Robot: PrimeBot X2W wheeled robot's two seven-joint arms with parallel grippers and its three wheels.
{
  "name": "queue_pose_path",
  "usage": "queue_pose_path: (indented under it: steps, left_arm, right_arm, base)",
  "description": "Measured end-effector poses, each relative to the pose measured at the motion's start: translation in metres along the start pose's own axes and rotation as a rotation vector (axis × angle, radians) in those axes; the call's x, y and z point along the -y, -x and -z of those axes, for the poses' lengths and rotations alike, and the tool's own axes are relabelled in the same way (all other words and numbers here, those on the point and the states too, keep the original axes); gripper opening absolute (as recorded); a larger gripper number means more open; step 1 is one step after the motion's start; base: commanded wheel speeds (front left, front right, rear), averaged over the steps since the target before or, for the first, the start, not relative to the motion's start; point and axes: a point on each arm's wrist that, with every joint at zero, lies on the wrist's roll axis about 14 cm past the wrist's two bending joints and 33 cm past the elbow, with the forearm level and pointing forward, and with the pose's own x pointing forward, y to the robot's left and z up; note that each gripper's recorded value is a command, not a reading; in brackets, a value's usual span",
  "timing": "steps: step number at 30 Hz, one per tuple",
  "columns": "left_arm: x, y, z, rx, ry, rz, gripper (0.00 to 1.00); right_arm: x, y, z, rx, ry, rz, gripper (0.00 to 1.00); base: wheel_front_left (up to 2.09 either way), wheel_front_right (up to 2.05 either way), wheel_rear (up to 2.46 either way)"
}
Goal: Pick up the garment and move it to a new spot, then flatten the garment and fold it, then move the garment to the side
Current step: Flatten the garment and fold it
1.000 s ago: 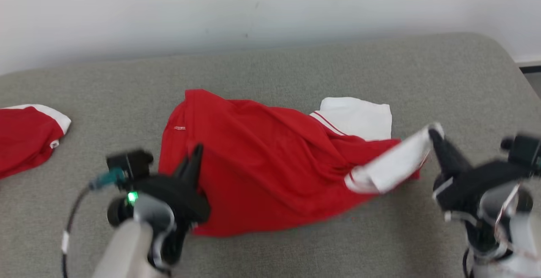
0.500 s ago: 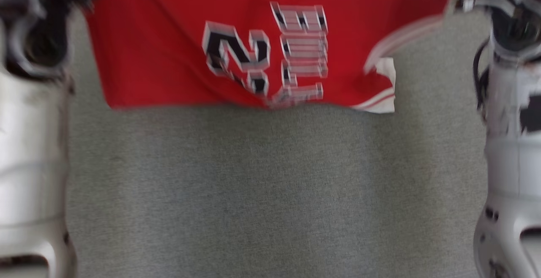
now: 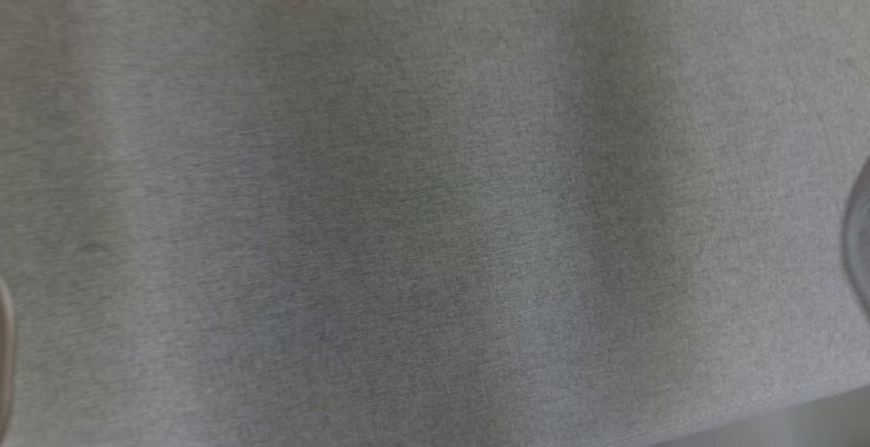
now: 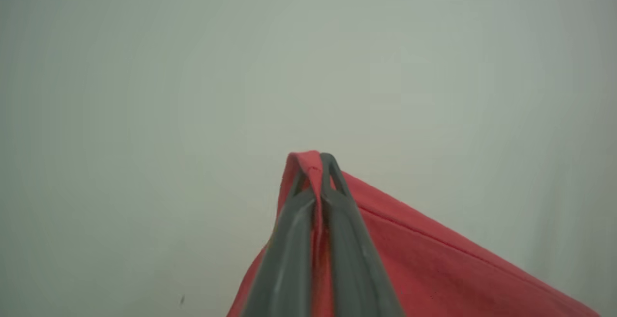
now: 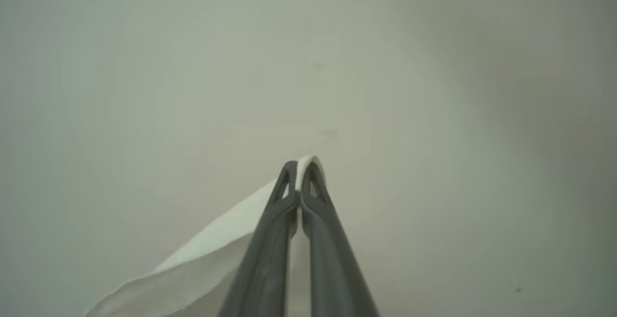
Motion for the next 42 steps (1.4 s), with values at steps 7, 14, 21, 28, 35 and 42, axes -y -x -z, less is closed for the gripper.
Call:
queue_pose_path:
  steps: [7,14,21,28,35,42]
  left_arm:
    - [-0.013,0.001,0.024,0.018,0.053,0.013,0.0]
    - [-0.067,0.07,0.114,-0.173,0.082,-0.089,0.0]
    - [-0.098,0.128,0.136,-0.308,0.07,-0.155,0.0]
    - [-0.099,0.178,0.116,-0.392,0.064,-0.199,0.0]
    - [-0.075,0.228,0.095,-0.473,0.096,-0.224,0.0]
    - [-0.053,0.278,0.072,-0.521,0.123,-0.278,0.0]
  right_arm:
    - [0.008,-0.011,0.007,0.034,0.121,-0.032,0.0]
    - [0.052,0.025,0.085,-0.108,0.175,-0.009,0.0]
    - [0.06,0.087,0.157,-0.328,0.143,-0.036,0.0]
    - [0.08,0.145,0.155,-0.496,0.12,0.014,0.0]
    - [0.103,0.208,0.121,-0.582,0.146,0.1,0.0]
    - [0.119,0.29,0.082,-0.598,0.118,0.28,0.0]
  base:
    - [0.0,0.0,0.0]
    - [0.0,0.0,0.0]
    - [0.0,0.0,0.0]
    - [0.0,0.0,0.0]
    - [0.0,0.0,0.0]
    - [0.0,0.0,0.0]
